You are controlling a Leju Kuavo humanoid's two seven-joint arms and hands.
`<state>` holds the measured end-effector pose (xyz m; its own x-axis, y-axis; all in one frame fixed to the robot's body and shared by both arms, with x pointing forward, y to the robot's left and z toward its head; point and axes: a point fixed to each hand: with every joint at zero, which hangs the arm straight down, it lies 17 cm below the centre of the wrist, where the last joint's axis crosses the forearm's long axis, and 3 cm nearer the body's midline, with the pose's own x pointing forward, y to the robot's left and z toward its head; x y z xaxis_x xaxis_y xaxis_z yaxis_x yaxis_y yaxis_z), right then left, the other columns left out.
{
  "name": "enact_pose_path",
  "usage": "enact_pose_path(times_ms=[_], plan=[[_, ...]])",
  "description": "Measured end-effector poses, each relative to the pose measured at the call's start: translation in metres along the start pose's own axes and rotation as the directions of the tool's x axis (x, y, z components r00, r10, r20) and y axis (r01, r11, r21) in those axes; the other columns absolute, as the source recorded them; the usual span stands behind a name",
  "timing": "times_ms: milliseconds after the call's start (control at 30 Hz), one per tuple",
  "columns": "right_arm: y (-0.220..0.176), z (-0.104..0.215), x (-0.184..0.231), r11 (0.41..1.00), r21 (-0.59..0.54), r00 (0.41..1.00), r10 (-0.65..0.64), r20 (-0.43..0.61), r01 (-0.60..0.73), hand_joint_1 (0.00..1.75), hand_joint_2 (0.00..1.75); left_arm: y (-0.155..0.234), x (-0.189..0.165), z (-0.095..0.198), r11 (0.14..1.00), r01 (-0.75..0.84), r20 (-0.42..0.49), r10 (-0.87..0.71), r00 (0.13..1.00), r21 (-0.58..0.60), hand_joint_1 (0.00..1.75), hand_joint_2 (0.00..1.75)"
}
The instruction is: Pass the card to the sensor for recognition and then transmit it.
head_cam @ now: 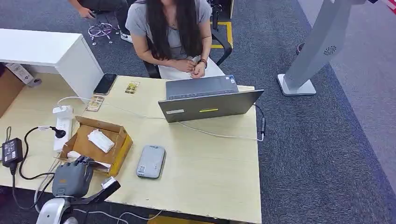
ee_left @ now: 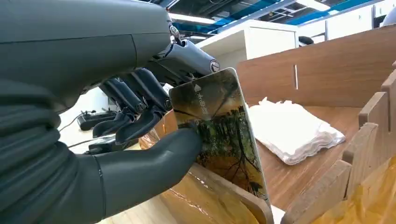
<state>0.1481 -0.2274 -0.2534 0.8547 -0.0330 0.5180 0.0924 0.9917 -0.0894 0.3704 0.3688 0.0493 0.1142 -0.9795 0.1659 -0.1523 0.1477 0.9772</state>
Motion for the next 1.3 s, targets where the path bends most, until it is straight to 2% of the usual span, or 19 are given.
enact_pose_path(times_ms=[100, 300, 533, 833, 1000, 1300], plan=[[0.001, 0.0, 0.001, 1.0, 0.004, 1.0, 0.008, 0.003, -0.008, 0.0, 1.75, 0.008, 0.009, -0.006, 1.0, 0.002, 0.031, -0.003, 1.0, 0.03, 1.75, 1.75], [0.002, -0.002, 0.007, 1.0, 0.008, 1.0, 0.015, 0.012, -0.015, 0.0, 1.75, 0.051, 0.05, -0.042, 0.988, -0.011, 0.11, -0.006, 0.994, 0.151, 1.75, 1.75], [0.003, -0.002, 0.008, 1.0, 0.011, 1.0, 0.019, 0.014, -0.019, 0.0, 1.75, 0.066, 0.065, -0.05, 0.979, -0.021, 0.141, -0.008, 0.99, 0.201, 1.75, 1.75], [0.005, -0.005, 0.017, 1.0, 0.02, 1.0, 0.018, 0.021, -0.018, 0.0, 1.75, 0.143, 0.147, -0.111, 0.934, -0.068, 0.281, -0.036, 0.959, 0.352, 1.75, 1.75], [0.007, -0.004, 0.015, 1.0, 0.019, 1.0, 0.009, 0.011, -0.009, 0.0, 1.75, 0.169, 0.177, -0.123, 0.915, -0.098, 0.329, -0.04, 0.944, 0.391, 1.75, 1.75], [0.008, -0.004, 0.016, 1.0, 0.019, 1.0, 0.007, 0.012, -0.007, 0.0, 1.75, 0.192, 0.193, -0.133, 0.896, -0.116, 0.35, -0.045, 0.936, 0.428, 1.75, 1.75]])
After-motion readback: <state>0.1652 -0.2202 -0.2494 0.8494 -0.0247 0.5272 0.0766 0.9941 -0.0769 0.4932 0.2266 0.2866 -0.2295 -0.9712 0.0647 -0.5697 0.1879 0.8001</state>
